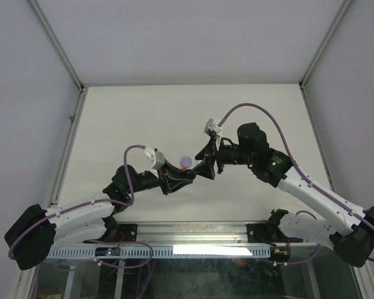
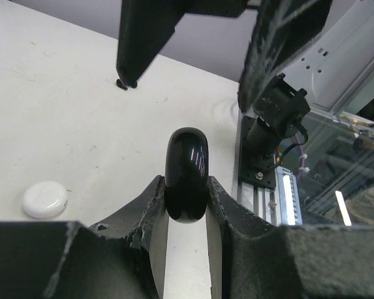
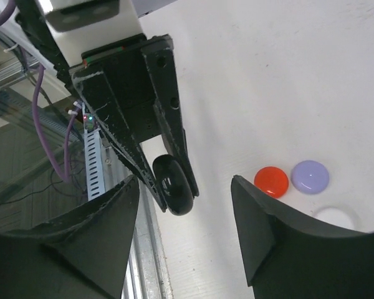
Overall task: Insert the wireless bluetooth earbuds into the charging case
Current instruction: Open the charging case.
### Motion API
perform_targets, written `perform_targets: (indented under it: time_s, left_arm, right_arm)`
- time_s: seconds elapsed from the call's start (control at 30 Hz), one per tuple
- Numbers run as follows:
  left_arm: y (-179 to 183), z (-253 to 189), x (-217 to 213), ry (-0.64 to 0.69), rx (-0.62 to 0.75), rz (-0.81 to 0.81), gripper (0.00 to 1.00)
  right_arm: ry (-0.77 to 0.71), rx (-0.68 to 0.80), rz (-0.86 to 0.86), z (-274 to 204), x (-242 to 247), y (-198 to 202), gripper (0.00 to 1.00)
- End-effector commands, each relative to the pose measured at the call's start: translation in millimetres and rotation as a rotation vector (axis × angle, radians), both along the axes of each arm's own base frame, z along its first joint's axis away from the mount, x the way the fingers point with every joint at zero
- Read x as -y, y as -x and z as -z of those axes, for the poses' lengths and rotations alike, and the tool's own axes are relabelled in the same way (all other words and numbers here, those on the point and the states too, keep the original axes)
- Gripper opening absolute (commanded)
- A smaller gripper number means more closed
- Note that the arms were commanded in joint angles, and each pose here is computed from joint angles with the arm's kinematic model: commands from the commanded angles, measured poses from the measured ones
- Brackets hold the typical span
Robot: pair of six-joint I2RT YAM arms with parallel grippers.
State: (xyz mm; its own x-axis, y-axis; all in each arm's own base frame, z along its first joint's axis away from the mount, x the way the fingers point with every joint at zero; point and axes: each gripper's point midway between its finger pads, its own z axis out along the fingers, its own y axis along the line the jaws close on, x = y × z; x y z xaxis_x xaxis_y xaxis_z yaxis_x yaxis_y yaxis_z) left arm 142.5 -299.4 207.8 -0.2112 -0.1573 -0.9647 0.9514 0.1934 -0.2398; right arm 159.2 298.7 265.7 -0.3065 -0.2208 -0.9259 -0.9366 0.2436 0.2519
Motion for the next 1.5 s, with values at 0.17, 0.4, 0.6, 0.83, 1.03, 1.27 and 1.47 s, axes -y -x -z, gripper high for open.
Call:
perform_targets:
  time_s: [0.17,0.4,0.6,0.83,1.03,1.27,1.47]
  left_arm:
    - [10.1,-35.0,2.3,0.128,0.034,0.049,0.00]
    - [15.4,-34.0,5.4,0.109,0.039,0.090,0.00]
    - [15.0,-33.1,6.0,0.101,0.033,0.091,0.00]
    - [15.0,-37.6,-0.4,0.149,0.024,0.059,0.20]
    - [14.5,-42.7,-5.4,0.196,0.012,0.036,0.31]
    - [14.0,-44.1,-10.1,0.239,-0.012,0.016,0.36]
    - [14.1,-46.5,-9.0,0.250,-0.012,0.022,0.37]
  right_arm:
    - [-0.035,-0.003,-0.181,4.6,-12.5,20.3,0.58]
    - [-0.040,-0.032,-0.238,6.5,-16.3,27.6,0.41]
    - [-0.050,-0.029,-0.260,3.3,-15.7,31.8,0.12]
    - [-0.074,-0.013,-0.259,-3.1,-15.3,33.0,0.00]
    - [-0.095,0.001,-0.244,-7.0,-15.2,31.7,0.00]
    - [-0.107,0.012,-0.229,-9.8,-14.1,31.0,0.00]
    - [-0.117,0.010,-0.232,-11.8,-15.1,31.4,0.00]
